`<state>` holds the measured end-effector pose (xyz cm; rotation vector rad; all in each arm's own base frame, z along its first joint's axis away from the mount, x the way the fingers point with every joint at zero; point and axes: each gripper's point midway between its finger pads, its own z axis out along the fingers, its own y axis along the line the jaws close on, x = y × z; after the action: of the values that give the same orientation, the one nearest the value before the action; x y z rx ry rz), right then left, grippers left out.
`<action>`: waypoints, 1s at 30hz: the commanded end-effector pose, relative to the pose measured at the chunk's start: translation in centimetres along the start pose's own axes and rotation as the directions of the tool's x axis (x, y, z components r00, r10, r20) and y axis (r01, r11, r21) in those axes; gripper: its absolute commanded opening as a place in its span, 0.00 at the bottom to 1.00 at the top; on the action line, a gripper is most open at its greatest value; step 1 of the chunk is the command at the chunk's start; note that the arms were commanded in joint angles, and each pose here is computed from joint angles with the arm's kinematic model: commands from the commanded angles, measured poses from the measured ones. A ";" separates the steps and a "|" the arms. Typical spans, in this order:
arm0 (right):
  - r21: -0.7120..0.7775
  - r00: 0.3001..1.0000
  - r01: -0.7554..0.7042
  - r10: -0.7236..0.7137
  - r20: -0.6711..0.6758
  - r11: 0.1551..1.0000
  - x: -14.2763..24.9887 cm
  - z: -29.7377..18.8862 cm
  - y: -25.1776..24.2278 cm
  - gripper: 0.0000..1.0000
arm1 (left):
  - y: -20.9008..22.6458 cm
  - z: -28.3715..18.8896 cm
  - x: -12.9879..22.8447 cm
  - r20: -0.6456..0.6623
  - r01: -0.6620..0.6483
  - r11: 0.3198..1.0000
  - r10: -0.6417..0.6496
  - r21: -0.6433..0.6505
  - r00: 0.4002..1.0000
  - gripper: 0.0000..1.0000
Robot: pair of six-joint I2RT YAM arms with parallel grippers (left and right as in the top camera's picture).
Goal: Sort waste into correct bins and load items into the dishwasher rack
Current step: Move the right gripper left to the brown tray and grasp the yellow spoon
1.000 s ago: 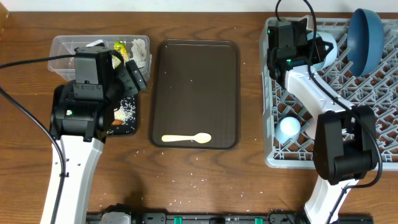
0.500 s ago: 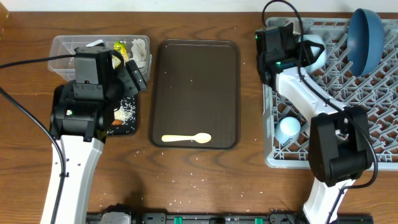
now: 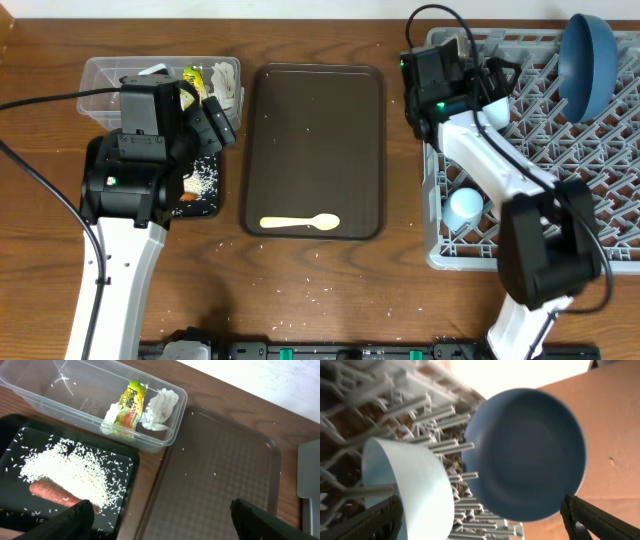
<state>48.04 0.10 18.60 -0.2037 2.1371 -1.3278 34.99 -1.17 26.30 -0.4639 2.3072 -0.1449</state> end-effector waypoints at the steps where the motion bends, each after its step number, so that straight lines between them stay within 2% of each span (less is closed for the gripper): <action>1: -0.135 0.984 -0.124 0.139 0.114 0.983 -2.5 -3.3 -3.9 0.99 | 0.2 0.0 -0.2 0.005 0.012 1.000 -0.012 -0.010 1.000 0.89; 3: -0.282 0.971 -0.108 0.162 0.174 0.953 -3.3 -5.2 -3.8 0.99 | 0.2 0.0 -0.2 0.005 0.012 1.000 -0.012 -0.010 1.000 0.89; 6: -0.572 0.936 -0.014 0.212 0.280 0.820 -4.6 -10.1 -1.9 0.99 | 0.2 0.0 -0.2 0.005 0.012 1.000 -0.012 -0.010 1.000 0.90; 8: -0.738 0.906 0.065 0.270 0.326 0.672 -5.1 -14.1 -0.4 0.99 | 0.2 0.0 -0.2 0.005 0.012 1.000 -0.012 -0.010 1.000 0.89; 10: -0.864 0.871 0.184 0.329 0.364 0.468 -5.3 -18.7 1.1 0.99 | 0.2 0.0 -0.2 0.005 0.012 1.000 -0.012 -0.010 1.000 0.89; 12: -0.922 0.852 0.286 0.371 0.369 0.259 -4.7 -22.7 2.3 0.99 | 0.3 0.0 -0.2 0.005 0.012 1.000 -0.012 -0.010 1.000 0.89; 13: -0.947 0.865 0.297 0.387 0.320 0.120 -4.1 -24.7 3.1 0.99 | 0.3 0.0 -0.2 0.005 0.012 1.000 -0.012 -0.010 1.000 0.89; 15: -0.976 0.907 0.216 0.372 0.197 -0.010 -3.1 -25.6 4.4 0.99 | 0.2 0.0 -0.2 0.005 0.012 1.000 -0.012 -0.010 1.000 0.89; 16: -0.989 0.934 0.131 0.342 0.101 -0.067 -2.4 -25.6 5.4 0.99 | 0.2 0.0 -0.2 0.005 0.012 1.000 -0.012 -0.010 1.000 0.90; 18: -0.992 0.964 -0.021 0.261 -0.053 -0.127 -0.7 -25.1 7.6 0.98 | 0.2 0.0 -0.2 0.005 0.012 1.000 -0.012 -0.010 1.000 0.89; 20: -0.976 0.968 -0.155 0.175 -0.181 -0.154 1.2 -24.6 10.1 0.96 | 0.2 0.0 -0.2 0.005 0.012 1.000 -0.012 -0.010 1.000 0.89; 22: -0.954 0.958 -0.251 0.103 -0.269 -0.164 3.1 -24.4 12.4 0.98 | 0.2 0.0 -0.2 0.005 0.012 1.000 -0.012 -0.010 1.000 0.89; 25: -0.930 0.941 -0.329 0.019 -0.337 -0.165 5.5 -24.6 15.5 0.98 | 0.2 0.0 -0.2 0.005 0.012 1.000 -0.012 -0.010 1.000 0.89; 30: -0.900 0.926 -0.375 -0.058 -0.372 -0.223 7.5 -27.1 19.1 0.83 | 0.2 0.0 -0.2 0.005 0.012 1.000 -0.012 -0.010 1.000 0.89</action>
<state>31.93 24.59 7.96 -0.4044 2.7290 0.9074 34.99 -1.17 26.30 -0.4639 2.3072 -0.1449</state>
